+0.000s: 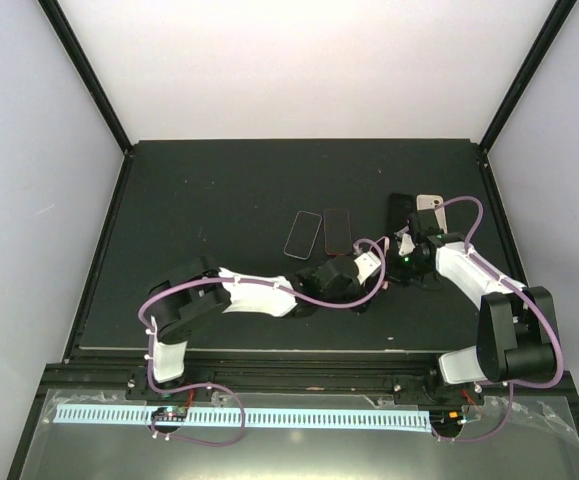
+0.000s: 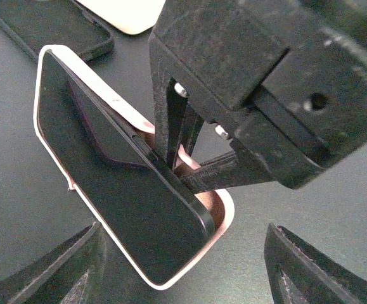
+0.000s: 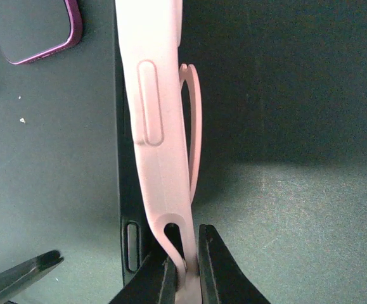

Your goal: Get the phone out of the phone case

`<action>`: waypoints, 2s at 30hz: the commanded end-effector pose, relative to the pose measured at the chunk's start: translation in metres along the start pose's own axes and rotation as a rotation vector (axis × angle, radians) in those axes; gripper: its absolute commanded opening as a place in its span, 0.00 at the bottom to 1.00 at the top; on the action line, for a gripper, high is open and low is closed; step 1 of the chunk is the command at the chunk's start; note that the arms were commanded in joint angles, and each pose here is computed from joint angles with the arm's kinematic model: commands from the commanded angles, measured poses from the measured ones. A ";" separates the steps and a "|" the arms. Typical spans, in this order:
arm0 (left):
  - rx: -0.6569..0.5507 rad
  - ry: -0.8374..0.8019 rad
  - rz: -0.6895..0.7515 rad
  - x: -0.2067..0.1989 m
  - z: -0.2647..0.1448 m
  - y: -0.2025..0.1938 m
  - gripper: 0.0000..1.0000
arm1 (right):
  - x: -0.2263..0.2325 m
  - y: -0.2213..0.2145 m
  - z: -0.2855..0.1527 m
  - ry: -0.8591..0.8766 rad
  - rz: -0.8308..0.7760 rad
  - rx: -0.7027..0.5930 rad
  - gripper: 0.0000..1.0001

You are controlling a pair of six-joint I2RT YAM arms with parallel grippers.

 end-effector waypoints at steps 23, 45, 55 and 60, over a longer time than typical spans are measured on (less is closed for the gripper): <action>0.056 0.262 -0.093 0.053 0.012 -0.017 0.63 | 0.010 -0.007 0.000 0.090 -0.087 0.011 0.01; 0.104 0.488 0.023 0.078 0.009 -0.032 0.31 | 0.029 -0.013 -0.012 0.155 -0.073 0.083 0.01; 0.058 0.558 -0.034 0.089 -0.021 -0.026 0.02 | 0.023 -0.002 -0.020 0.097 -0.093 0.005 0.01; 0.033 0.555 -0.077 0.089 -0.036 -0.026 0.01 | 0.016 0.018 -0.033 0.004 -0.135 -0.109 0.01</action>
Point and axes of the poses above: each gripper's point midway between its finger pads, its own z axis out along the fingers, its own x axis along the line the jaws close on, y = z × x, the point moved 1 cm from there along -z, back along the fingers, and after that the axes turned 13 degrees about z, right-handed, at the moved point
